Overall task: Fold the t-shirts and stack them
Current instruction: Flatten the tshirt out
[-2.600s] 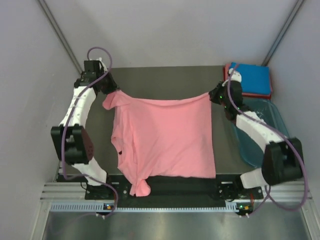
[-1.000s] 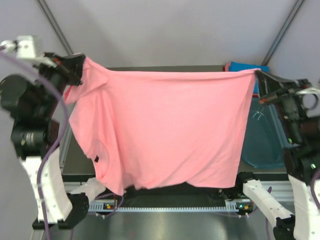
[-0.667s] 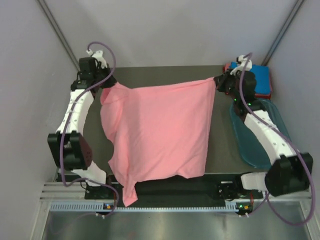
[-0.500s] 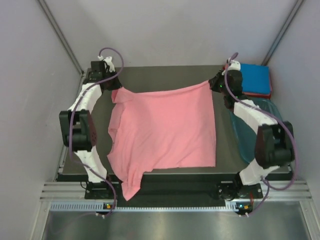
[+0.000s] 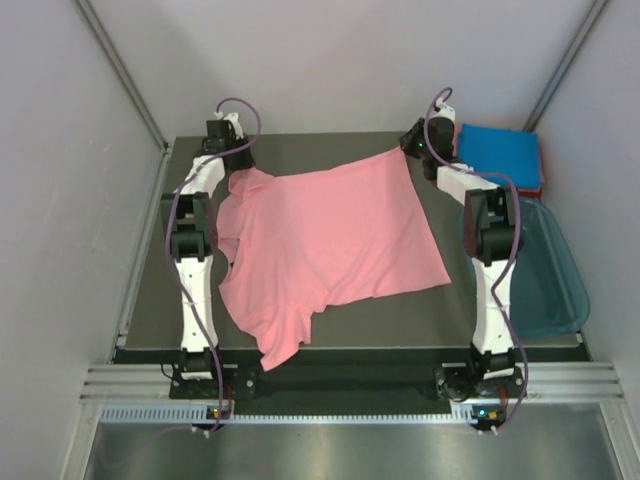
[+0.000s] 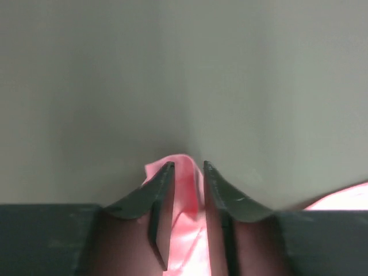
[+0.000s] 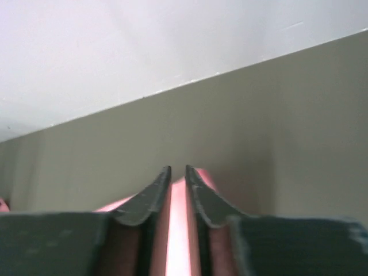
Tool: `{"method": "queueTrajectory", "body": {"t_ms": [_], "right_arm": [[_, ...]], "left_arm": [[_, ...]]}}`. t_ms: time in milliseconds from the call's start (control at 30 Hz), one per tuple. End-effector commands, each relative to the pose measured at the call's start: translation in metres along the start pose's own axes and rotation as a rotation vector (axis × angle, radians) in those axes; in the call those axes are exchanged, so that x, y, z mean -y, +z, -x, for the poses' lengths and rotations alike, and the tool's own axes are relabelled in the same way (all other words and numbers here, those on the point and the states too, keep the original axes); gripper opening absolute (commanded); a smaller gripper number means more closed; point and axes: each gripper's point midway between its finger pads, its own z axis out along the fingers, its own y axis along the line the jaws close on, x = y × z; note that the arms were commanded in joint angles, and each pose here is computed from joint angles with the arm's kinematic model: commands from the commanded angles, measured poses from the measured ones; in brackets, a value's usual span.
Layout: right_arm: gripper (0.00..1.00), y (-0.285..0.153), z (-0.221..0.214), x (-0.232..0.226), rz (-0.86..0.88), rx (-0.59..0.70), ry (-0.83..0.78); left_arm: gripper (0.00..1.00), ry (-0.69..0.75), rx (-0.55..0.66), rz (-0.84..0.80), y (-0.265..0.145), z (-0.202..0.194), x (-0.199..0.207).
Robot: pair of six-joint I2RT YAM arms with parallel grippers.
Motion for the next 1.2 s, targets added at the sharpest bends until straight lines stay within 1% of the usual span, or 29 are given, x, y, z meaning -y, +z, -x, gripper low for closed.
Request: {"method": "queueTrajectory", "body": {"t_ms": [0, 33, 67, 100, 133, 167, 200, 233, 267, 300, 333, 367, 400, 433, 467, 500, 533, 567, 600, 667, 733, 867, 967, 1033, 1100, 1167], "right_arm": [[0.19, 0.004, 0.065, -0.016, 0.037, 0.123, 0.021], [0.27, 0.000, 0.062, -0.013, 0.016, 0.091, 0.010], [0.30, -0.011, 0.078, -0.023, 0.022, 0.106, -0.004], [0.35, -0.019, 0.080, -0.022, 0.003, 0.099, -0.014], [0.42, -0.027, 0.077, -0.019, -0.025, 0.066, -0.026], [0.45, -0.046, 0.085, -0.027, -0.022, 0.065, -0.034], [0.46, -0.057, 0.086, -0.028, -0.030, 0.055, -0.042], [0.46, -0.068, 0.082, -0.031, -0.034, 0.031, -0.054], [0.47, -0.091, 0.097, -0.044, -0.018, 0.052, -0.068], [0.47, -0.102, 0.081, -0.041, -0.026, 0.006, -0.067], [0.47, -0.112, 0.076, -0.041, -0.029, -0.022, -0.069], [0.46, -0.134, 0.079, -0.054, -0.010, -0.035, -0.070], [0.46, -0.144, 0.057, -0.050, -0.002, -0.095, -0.063], [0.47, -0.155, 0.048, -0.057, 0.015, -0.119, -0.065], [0.46, -0.174, 0.053, -0.069, 0.046, -0.107, -0.075], [0.46, -0.183, 0.030, -0.063, 0.039, -0.155, -0.078], [0.46, -0.192, 0.023, -0.067, 0.054, -0.165, -0.081], [0.46, -0.207, 0.027, -0.073, 0.068, -0.147, -0.079], [0.46, -0.213, 0.009, -0.065, 0.066, -0.182, -0.070], [0.45, -0.228, 0.007, -0.067, 0.077, -0.182, -0.068], [0.45, -0.236, -0.003, -0.062, 0.071, -0.196, -0.071], [0.45, -0.246, -0.002, -0.061, 0.074, -0.182, -0.076], [0.45, -0.245, -0.002, -0.062, 0.078, -0.182, -0.074], [0.45, -0.243, -0.003, -0.061, 0.078, -0.180, -0.073], [0.45, -0.241, -0.005, -0.060, 0.076, -0.183, -0.068], [0.44, -0.238, -0.008, -0.059, 0.075, -0.189, -0.068]], "left_arm": [[0.34, -0.004, 0.178, 0.041, -0.025, 0.073, 0.003], [0.38, -0.007, 0.205, 0.072, -0.042, 0.087, 0.004], [0.43, -0.009, 0.206, 0.094, -0.052, 0.090, 0.002], [0.51, -0.011, 0.208, 0.112, -0.062, 0.093, 0.002], [0.53, -0.016, 0.218, 0.147, -0.084, 0.099, 0.002], [0.53, -0.026, 0.197, 0.163, -0.095, 0.094, 0.003], [0.54, -0.039, 0.145, 0.186, -0.098, 0.072, 0.000], [0.54, -0.056, 0.169, 0.218, -0.124, 0.080, 0.001], [0.54, -0.073, 0.149, 0.232, -0.132, 0.071, 0.001], [0.54, -0.099, 0.060, 0.261, -0.136, 0.036, -0.006], [0.54, -0.113, 0.055, 0.270, -0.153, 0.033, -0.002], [0.53, -0.142, 0.026, 0.308, -0.159, 0.019, -0.008], [0.53, -0.159, -0.061, 0.344, -0.164, -0.016, -0.015], [0.53, -0.170, -0.072, 0.365, -0.174, -0.023, -0.018], [0.54, -0.185, -0.098, 0.381, -0.177, -0.035, -0.022], [0.54, -0.198, -0.135, 0.391, -0.178, -0.052, -0.026], [0.54, -0.217, -0.146, 0.398, -0.180, -0.058, -0.034], [0.54, -0.237, -0.168, 0.394, -0.179, -0.067, -0.036], [0.54, -0.255, -0.194, 0.352, -0.176, -0.074, -0.032], [0.53, -0.274, -0.271, 0.362, -0.173, -0.093, -0.039], [0.52, -0.282, -0.312, 0.390, -0.169, -0.105, -0.049], [0.52, -0.285, -0.366, 0.437, -0.165, -0.122, -0.063], [0.50, -0.286, -0.394, 0.404, -0.156, -0.130, -0.060], [0.49, -0.282, -0.409, 0.412, -0.150, -0.136, -0.064], [0.34, -0.273, -0.430, 0.422, -0.144, -0.143, -0.068], [0.20, -0.258, -0.446, 0.486, -0.144, -0.147, -0.081]]}}
